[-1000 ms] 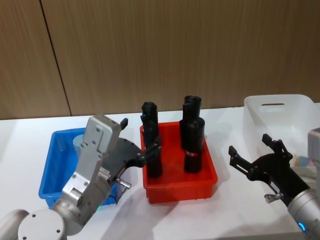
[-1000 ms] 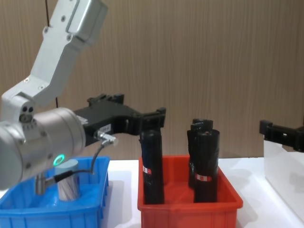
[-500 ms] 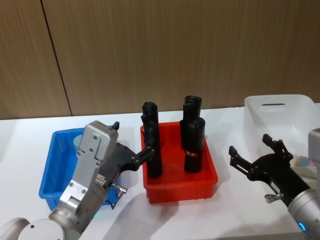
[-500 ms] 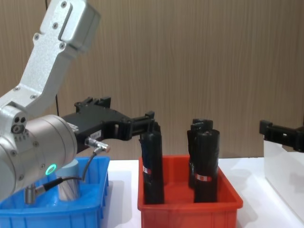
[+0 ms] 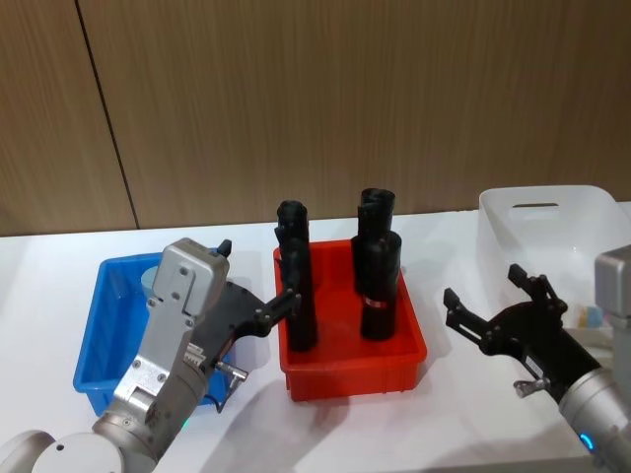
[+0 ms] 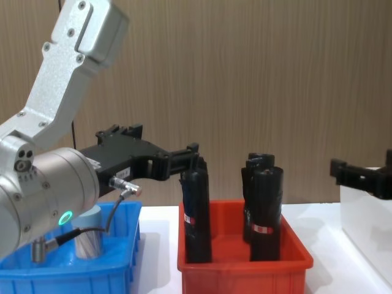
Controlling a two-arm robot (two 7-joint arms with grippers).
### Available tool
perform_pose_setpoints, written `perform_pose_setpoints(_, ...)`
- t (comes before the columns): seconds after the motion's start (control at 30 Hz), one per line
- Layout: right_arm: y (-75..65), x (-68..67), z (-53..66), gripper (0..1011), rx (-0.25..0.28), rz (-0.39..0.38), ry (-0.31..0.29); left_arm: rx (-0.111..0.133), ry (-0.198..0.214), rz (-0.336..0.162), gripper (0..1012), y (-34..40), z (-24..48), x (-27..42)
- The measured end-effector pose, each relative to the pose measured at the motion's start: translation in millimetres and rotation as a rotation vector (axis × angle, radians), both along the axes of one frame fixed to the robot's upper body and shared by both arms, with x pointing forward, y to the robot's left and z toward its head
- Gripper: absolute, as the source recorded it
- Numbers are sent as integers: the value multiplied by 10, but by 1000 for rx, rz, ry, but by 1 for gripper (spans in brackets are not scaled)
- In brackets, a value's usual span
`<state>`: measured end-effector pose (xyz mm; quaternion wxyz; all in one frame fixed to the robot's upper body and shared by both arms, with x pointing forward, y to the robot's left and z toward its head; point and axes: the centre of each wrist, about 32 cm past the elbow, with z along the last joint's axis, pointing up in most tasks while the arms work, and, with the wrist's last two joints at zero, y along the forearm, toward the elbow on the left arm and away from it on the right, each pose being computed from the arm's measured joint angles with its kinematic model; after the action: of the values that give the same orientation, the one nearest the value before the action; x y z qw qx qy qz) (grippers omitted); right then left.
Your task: Pick the cotton swabs from the blue box and place them into the white box.
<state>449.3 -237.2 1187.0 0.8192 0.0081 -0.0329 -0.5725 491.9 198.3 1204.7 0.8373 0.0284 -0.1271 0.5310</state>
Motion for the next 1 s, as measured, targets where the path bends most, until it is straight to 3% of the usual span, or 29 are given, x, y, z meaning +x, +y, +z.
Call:
perform_pose_setpoints(0.33, 0, 226, -54, 1001, -35, 39, 28, 0, 1, 0, 1004, 1, -2, 1)
perform_pose_setpoints(0.6, -2, 498, -84, 1001, -72, 89, 46, 0, 2, 0, 1004, 1, -3, 1)
perform_pose_setpoints(1.0, -52, 883, -100, 1001, -75, 149, 77, 0, 2, 0, 1004, 1, -3, 1)
